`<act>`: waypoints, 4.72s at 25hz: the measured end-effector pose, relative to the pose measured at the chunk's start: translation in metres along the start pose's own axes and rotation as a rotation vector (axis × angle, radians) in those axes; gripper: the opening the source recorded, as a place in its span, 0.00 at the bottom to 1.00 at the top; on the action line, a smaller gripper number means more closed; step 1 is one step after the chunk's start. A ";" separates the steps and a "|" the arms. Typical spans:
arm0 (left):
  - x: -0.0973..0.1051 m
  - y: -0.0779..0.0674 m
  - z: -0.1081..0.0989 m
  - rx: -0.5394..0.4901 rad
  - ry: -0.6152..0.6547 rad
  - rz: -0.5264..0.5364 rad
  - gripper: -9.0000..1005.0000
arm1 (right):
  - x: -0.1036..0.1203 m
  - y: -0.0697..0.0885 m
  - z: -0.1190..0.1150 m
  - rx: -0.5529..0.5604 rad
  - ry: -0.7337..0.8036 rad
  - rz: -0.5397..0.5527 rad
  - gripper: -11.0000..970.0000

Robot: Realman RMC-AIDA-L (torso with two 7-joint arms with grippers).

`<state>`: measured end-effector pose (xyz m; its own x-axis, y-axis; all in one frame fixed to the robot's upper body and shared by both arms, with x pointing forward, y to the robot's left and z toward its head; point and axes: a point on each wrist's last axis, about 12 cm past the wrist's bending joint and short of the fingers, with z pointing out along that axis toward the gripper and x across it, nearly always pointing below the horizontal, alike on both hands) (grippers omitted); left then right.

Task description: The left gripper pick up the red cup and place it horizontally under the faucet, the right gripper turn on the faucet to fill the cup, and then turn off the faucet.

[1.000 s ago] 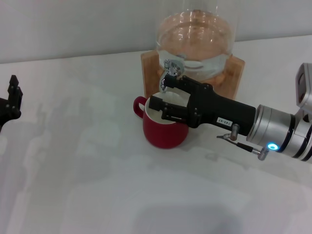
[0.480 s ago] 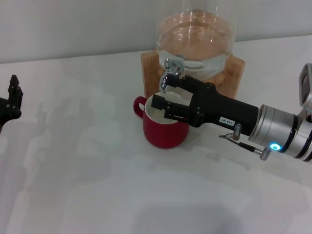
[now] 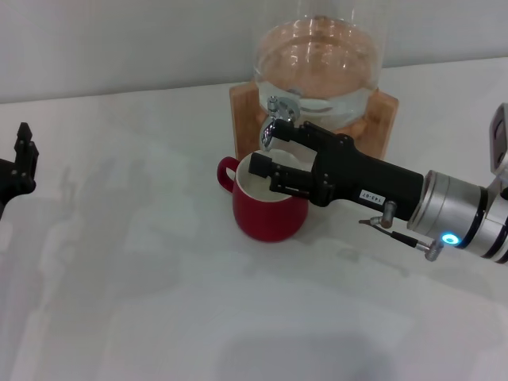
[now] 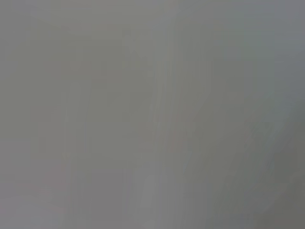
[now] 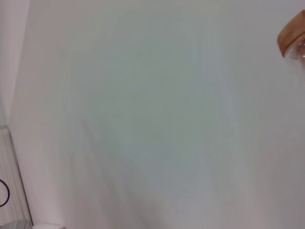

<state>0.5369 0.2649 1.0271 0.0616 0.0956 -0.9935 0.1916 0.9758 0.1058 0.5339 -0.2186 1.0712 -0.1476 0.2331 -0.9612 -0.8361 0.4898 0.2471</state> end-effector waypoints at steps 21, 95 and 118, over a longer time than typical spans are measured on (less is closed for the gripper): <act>0.000 0.001 0.000 0.000 0.002 0.002 0.49 | -0.001 -0.003 -0.008 0.034 -0.017 0.004 0.90; 0.001 0.004 0.003 -0.007 0.011 0.013 0.49 | -0.024 -0.038 -0.085 0.356 -0.162 -0.092 0.90; -0.001 0.030 0.002 -0.189 -0.002 -0.073 0.49 | -0.047 -0.077 -0.111 0.762 -0.251 -0.299 0.90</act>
<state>0.5448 0.2933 1.0312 0.0567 0.0234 -0.9981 0.0078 0.9997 0.0239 0.5465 -0.3609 1.0837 0.2188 0.1388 -0.9658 -0.2243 0.9705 0.0886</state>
